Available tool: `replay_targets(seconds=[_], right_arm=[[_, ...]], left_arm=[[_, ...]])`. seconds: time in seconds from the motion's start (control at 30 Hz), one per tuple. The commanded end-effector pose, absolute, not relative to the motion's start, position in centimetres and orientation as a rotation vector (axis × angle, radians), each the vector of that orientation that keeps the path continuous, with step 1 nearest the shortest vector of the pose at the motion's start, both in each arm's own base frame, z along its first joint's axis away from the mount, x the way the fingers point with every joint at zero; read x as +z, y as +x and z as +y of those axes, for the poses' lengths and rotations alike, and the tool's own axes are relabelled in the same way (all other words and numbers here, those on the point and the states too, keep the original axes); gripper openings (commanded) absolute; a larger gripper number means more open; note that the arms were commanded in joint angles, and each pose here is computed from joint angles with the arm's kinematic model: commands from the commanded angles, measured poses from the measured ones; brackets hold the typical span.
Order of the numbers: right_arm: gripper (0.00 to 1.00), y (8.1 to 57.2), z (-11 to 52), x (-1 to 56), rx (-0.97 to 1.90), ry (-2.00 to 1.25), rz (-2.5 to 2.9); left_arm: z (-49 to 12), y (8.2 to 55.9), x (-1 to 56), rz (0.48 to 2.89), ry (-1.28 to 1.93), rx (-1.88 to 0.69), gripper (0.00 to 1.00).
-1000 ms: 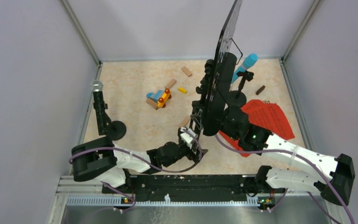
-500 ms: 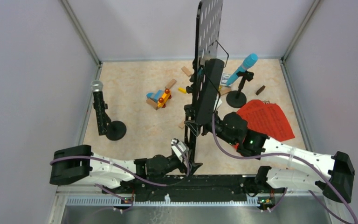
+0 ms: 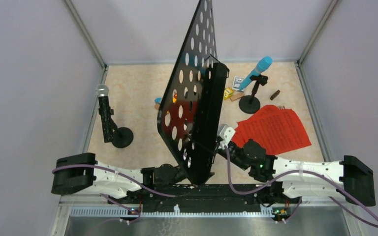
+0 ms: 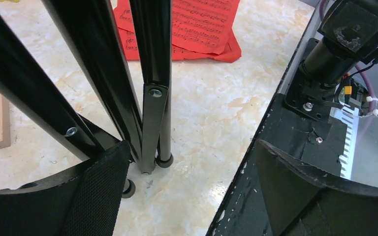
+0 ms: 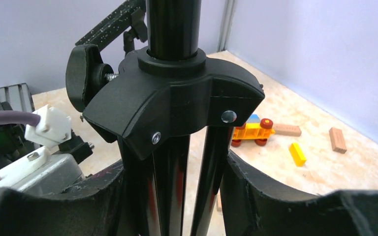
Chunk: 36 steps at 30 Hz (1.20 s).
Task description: Pack up the instrument practice props
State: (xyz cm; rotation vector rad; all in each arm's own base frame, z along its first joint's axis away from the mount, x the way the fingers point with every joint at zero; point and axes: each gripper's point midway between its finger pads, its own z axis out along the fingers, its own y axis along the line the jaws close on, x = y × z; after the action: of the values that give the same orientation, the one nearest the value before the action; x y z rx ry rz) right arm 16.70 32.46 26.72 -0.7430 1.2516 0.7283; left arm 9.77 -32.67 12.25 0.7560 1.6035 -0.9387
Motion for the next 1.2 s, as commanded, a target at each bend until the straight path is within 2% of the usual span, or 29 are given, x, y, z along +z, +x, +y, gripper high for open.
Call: replay_targets(seconds=[0.0, 0.37, 0.67, 0.77, 1.17], right_arm=[[0.00, 17.4, 28.7, 35.3, 0.696, -0.480, 0.990], [0.00, 18.4, 27.3, 32.6, 0.656, -0.423, 1.077], [0.00, 18.0, 28.0, 32.3, 0.676, -0.469, 1.104], [0.00, 18.0, 28.1, 32.6, 0.686, -0.467, 1.105], [0.00, 17.4, 28.9, 33.3, 0.741, -0.485, 1.121]], left_arm=[[-33.4, 9.8, 14.1, 1.546, 0.713, -0.984, 0.99], [-33.7, 8.7, 14.0, 1.572, 0.755, -1.014, 0.99], [-30.2, 15.1, 16.1, 1.593, 0.390, -0.684, 0.99], [-30.7, 16.3, 17.0, 1.550, 0.392, -0.584, 0.99], [-33.8, 19.8, 16.6, 1.500, 0.426, -0.751, 0.99]])
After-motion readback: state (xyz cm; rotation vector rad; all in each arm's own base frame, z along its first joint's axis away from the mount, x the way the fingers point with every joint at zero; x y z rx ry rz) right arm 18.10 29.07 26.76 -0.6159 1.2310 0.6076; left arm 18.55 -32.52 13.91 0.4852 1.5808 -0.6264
